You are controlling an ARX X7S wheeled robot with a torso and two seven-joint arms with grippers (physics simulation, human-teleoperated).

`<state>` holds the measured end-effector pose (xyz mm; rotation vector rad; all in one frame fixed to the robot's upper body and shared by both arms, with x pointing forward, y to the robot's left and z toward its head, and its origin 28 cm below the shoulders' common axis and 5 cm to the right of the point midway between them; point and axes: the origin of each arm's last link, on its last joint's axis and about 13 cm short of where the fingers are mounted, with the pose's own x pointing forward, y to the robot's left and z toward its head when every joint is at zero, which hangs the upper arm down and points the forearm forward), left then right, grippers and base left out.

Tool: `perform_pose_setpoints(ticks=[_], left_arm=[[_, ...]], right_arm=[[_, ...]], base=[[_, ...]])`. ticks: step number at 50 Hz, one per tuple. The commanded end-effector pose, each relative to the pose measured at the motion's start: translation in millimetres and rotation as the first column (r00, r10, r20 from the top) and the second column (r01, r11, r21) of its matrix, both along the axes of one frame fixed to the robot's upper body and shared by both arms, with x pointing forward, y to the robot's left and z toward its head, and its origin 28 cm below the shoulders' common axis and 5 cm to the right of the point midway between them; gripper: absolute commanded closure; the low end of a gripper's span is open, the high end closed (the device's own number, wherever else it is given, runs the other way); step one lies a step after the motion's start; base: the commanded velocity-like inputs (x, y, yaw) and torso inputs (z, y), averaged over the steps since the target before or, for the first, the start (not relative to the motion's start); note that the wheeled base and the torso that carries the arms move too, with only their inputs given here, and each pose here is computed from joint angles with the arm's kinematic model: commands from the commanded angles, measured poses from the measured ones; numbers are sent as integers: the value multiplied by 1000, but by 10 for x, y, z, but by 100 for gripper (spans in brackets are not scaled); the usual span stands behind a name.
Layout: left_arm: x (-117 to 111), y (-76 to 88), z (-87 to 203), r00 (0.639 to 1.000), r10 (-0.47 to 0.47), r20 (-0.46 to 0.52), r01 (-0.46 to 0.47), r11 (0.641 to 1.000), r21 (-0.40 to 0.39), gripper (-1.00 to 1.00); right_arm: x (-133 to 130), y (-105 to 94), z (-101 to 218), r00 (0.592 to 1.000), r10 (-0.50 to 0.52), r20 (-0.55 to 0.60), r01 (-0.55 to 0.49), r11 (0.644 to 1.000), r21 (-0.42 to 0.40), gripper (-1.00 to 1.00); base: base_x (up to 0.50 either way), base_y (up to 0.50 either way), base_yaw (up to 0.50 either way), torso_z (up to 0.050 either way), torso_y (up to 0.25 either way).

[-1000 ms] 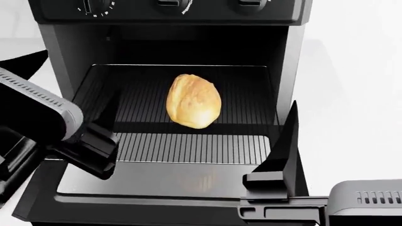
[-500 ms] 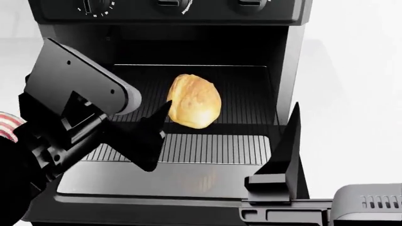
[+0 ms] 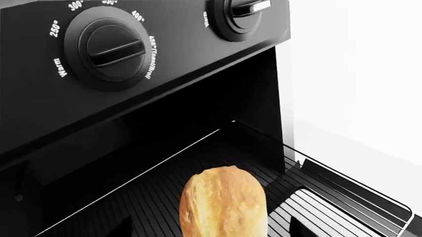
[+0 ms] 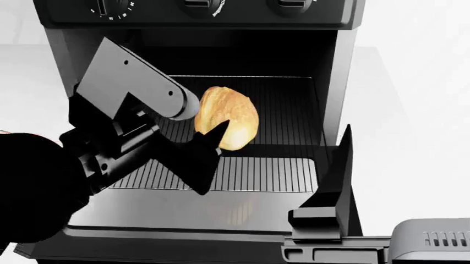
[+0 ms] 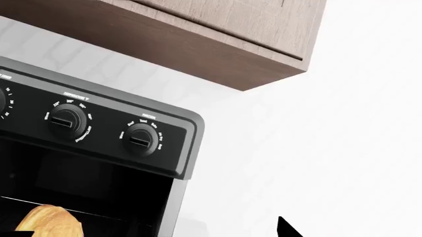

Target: Pick the bread from the rack and place it on the plate on the counter.

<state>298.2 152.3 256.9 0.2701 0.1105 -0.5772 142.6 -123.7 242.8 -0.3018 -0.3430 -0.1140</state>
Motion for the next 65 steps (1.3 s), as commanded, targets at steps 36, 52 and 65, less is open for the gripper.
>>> perform_pose_setpoints(ticks=[36,52,65], left_arm=[[328,-261,-43,995,-71,-76,74,997,36,-100],[393,-314,-92,993,-77,-94,82,995,57,-100],[461,-327,-112,992,-67,-105,74,995,67,-100]], right_arm=[[28,5,16,999,33,40,-33,999,10,-100],[12,1,9,999,32,40,-33,999,12,-100],[12,-10,4,999,32,42,-33,999,16,-100]], base=[[0,0,0,0,0],[0,0,0,0,0],[0,0,0,0,0]])
